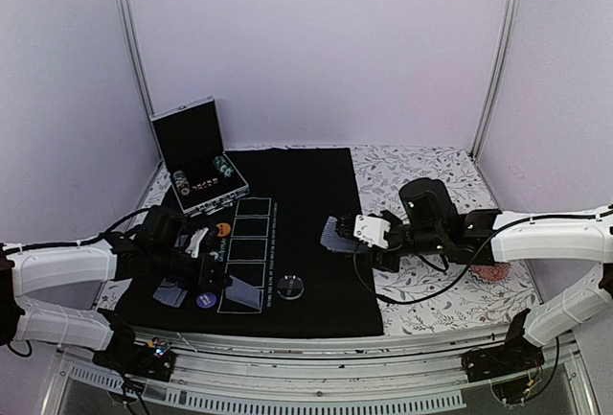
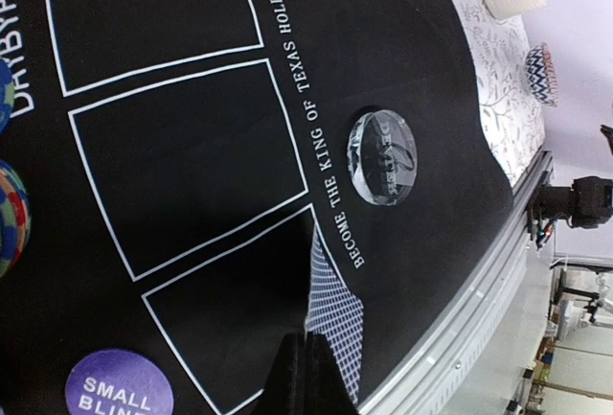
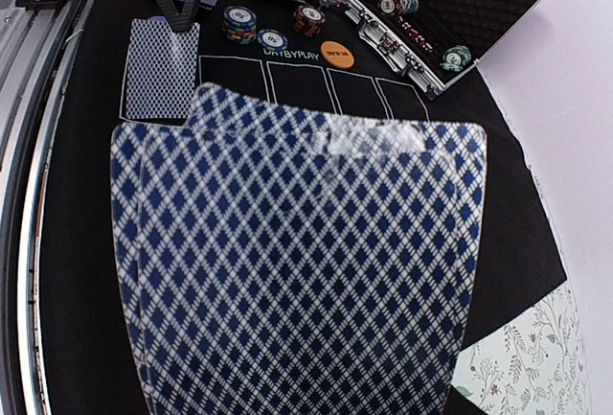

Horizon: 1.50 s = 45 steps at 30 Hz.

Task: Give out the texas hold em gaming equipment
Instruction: Flop the poker card into the community card area.

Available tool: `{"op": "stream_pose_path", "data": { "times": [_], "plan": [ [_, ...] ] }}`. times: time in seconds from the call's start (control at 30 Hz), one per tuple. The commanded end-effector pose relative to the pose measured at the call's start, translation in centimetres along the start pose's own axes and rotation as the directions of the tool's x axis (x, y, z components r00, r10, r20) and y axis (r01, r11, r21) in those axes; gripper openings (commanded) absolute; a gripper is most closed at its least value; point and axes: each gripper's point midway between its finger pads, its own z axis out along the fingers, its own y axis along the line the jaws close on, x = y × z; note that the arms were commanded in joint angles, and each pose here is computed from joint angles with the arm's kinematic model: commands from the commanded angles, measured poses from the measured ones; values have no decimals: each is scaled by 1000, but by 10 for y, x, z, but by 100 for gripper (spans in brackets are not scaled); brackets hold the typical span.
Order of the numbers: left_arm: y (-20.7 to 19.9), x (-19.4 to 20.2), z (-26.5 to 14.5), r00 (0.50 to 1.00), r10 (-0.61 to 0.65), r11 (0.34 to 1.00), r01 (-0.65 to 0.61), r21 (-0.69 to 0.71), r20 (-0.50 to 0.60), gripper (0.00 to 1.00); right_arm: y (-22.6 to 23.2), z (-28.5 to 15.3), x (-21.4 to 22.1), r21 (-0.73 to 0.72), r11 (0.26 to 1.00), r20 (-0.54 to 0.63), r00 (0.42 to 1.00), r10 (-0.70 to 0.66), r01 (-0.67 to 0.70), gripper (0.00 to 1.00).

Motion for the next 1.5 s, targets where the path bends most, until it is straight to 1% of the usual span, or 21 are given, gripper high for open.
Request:
{"op": "stream_pose_path", "data": {
  "times": [0.0,0.37,0.47,0.87,1.13,1.33,1.47],
  "plan": [
    [7,0,6,1000,0,1000,0,-6,11,0,5,6,2,-27,1000,16,1000,9,-9,50],
    [11,6,12,1000,15,1000,-15,-12,-26,0,3,7,0,-27,999,15,1000,25,-25,50],
    [15,5,10,1000,26,999,-27,-36,-17,0,2,7,-3,-29,999,19,999,28,-27,50],
    [3,-9,-3,999,43,999,-42,-32,32,0,2,1,-8,-31,999,31,999,18,-17,50],
    [-6,-16,-11,997,56,998,-55,-26,47,0,1,-4,-9,-22,1000,35,999,9,-8,50],
    [-5,-10,-11,998,49,999,-48,-21,30,0,2,-3,-7,-23,1000,30,999,9,-9,50],
    [-8,-14,-13,997,59,998,-58,-14,43,0,3,-2,-6,-28,1000,29,1000,11,-10,50]
  ]
}}
